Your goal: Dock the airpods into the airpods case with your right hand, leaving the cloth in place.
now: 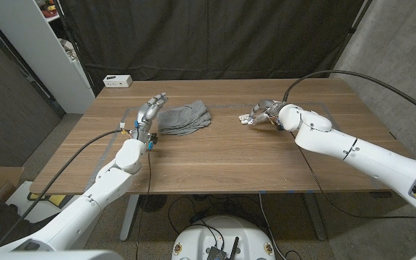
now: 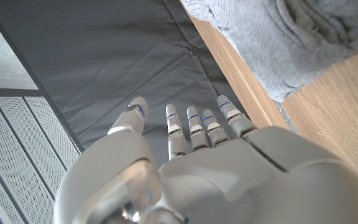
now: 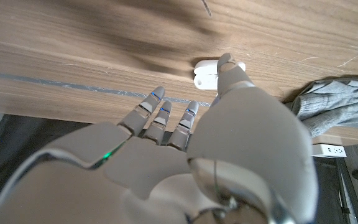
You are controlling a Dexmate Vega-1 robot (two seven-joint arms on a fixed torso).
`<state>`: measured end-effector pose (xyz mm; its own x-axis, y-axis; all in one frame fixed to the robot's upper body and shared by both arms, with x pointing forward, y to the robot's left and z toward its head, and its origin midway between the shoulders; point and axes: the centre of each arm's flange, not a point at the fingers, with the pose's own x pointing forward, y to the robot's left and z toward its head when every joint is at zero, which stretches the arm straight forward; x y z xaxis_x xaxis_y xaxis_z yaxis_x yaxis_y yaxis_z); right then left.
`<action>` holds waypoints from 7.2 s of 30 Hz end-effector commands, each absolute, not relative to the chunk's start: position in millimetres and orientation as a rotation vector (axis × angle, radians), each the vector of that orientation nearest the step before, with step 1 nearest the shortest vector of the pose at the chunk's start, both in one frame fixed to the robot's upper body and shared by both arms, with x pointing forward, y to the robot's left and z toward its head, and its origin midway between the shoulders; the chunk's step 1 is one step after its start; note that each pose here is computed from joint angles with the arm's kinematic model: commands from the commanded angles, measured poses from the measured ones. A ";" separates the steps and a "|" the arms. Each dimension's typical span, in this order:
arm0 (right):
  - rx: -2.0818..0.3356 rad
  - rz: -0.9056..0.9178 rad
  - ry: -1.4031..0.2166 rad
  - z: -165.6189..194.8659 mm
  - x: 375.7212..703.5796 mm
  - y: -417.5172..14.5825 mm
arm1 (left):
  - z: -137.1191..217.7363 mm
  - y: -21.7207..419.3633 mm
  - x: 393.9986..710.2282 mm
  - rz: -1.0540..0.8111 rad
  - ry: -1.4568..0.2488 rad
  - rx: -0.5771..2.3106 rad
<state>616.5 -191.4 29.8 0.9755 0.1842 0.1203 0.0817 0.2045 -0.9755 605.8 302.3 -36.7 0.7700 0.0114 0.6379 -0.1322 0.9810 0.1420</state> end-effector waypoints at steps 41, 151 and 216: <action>-1.383 0.054 -0.170 46.2 674.1 -187.9 | -46.5 299.3 607.6 0.091 -0.662 0.159; -1.094 0.149 -0.189 51.4 691.4 -198.6 | -50.6 298.5 623.5 0.076 -0.635 0.139; -1.032 0.198 -0.274 49.1 668.7 -251.5 | 42.4 151.7 734.8 -0.405 -0.521 0.494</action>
